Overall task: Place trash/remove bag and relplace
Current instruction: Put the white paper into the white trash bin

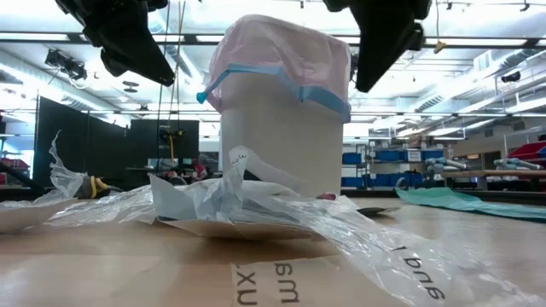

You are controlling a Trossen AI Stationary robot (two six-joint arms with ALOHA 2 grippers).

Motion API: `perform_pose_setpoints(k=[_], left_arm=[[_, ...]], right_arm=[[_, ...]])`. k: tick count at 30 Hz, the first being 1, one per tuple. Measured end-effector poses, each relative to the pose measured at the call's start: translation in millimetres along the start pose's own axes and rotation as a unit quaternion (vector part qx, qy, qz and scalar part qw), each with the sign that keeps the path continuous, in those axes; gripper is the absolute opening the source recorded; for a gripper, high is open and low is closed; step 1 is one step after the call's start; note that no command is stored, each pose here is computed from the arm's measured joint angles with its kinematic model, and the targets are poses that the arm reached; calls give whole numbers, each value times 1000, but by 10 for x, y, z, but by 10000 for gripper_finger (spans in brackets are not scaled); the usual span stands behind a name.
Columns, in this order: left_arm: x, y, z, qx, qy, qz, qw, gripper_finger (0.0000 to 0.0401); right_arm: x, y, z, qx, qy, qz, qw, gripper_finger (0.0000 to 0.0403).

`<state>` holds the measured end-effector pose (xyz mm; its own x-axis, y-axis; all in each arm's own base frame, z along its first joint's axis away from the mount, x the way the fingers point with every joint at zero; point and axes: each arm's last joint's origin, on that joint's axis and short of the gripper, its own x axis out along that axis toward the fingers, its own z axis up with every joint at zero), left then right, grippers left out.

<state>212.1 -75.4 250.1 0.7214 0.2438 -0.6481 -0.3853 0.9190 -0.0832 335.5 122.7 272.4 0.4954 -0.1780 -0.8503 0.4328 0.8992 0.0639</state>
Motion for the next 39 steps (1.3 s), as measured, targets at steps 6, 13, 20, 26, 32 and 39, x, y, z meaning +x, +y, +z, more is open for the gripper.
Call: perform_pose_setpoints(k=[6,13,20,26,32,39], left_arm=[[0,-2,2,-1,-1,-1,1000,96],[-1,-1,2,1,-2,1,1000,96],[-1,0,0,2,-2,2,1000,96],[-1,6,-1,4,-3,8,1000,96],[-1,10,-2,12,-6,14,1000,96],[-1,11,-1,21,-6,14,1000,96]], right_arm=[[113,56,-37,-105,26,24,994,140],[488,153,-136,-195,57,2,979,293],[890,285,-372,-244,107,-20,964,291],[1082,313,-441,-249,101,-52,962,258],[1299,222,-482,-178,155,-67,969,203],[1252,146,-505,-124,171,-106,972,15]])
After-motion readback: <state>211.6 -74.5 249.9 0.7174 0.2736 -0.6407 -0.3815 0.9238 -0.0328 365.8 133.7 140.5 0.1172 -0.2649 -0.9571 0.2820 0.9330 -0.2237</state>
